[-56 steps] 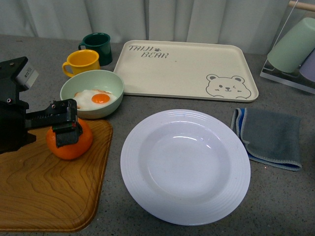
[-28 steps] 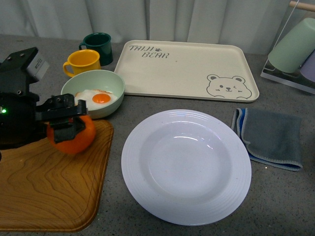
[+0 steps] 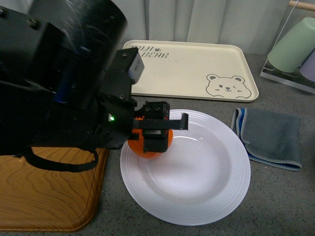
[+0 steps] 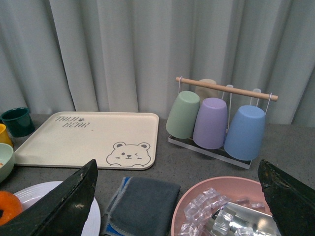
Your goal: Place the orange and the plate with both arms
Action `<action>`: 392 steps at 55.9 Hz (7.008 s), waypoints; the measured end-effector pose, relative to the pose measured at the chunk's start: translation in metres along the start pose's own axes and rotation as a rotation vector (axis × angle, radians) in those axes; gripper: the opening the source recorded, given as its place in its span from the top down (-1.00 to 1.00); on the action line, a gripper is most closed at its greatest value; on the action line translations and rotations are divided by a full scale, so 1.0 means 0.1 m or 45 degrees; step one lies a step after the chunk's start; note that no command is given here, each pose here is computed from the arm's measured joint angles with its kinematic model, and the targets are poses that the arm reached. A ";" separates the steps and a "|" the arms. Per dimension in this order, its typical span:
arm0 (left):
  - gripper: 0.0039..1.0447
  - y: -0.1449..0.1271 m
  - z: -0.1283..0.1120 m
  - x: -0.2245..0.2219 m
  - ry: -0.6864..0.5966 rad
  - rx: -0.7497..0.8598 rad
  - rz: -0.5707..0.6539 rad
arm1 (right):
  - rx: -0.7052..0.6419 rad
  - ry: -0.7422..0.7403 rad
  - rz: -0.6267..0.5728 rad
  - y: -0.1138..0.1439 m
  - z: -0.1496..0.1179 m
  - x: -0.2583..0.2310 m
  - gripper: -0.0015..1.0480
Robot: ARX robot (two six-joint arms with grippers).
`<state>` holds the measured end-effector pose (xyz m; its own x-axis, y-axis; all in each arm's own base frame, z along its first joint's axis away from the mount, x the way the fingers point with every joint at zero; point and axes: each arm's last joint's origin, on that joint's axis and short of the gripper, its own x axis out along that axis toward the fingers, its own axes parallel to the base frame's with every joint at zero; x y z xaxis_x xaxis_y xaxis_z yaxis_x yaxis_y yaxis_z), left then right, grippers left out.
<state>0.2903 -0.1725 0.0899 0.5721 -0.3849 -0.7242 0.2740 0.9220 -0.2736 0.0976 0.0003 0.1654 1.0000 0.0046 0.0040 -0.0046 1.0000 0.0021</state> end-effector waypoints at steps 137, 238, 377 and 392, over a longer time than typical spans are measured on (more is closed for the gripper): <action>0.93 0.87 -0.72 -1.99 -1.113 0.165 0.486 | 0.000 0.000 -0.001 0.00 0.00 0.00 -0.82; -0.88 0.84 -1.06 -2.35 -1.144 0.173 0.487 | 0.431 0.854 0.273 0.55 -0.10 0.92 -0.82; -0.88 0.84 -1.06 -2.35 -1.144 0.173 0.487 | 1.285 1.237 0.596 0.39 -0.94 2.29 0.92; -0.88 0.84 -1.06 -2.35 -1.144 0.173 0.487 | 1.383 1.194 0.522 0.33 -1.00 3.08 0.92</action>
<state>0.0967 -0.0002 0.1700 0.9998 -0.0023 0.0174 0.0024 1.0000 -0.0052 0.4061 0.0346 0.0666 0.5651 0.6988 -0.4385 0.1419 0.4412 0.8861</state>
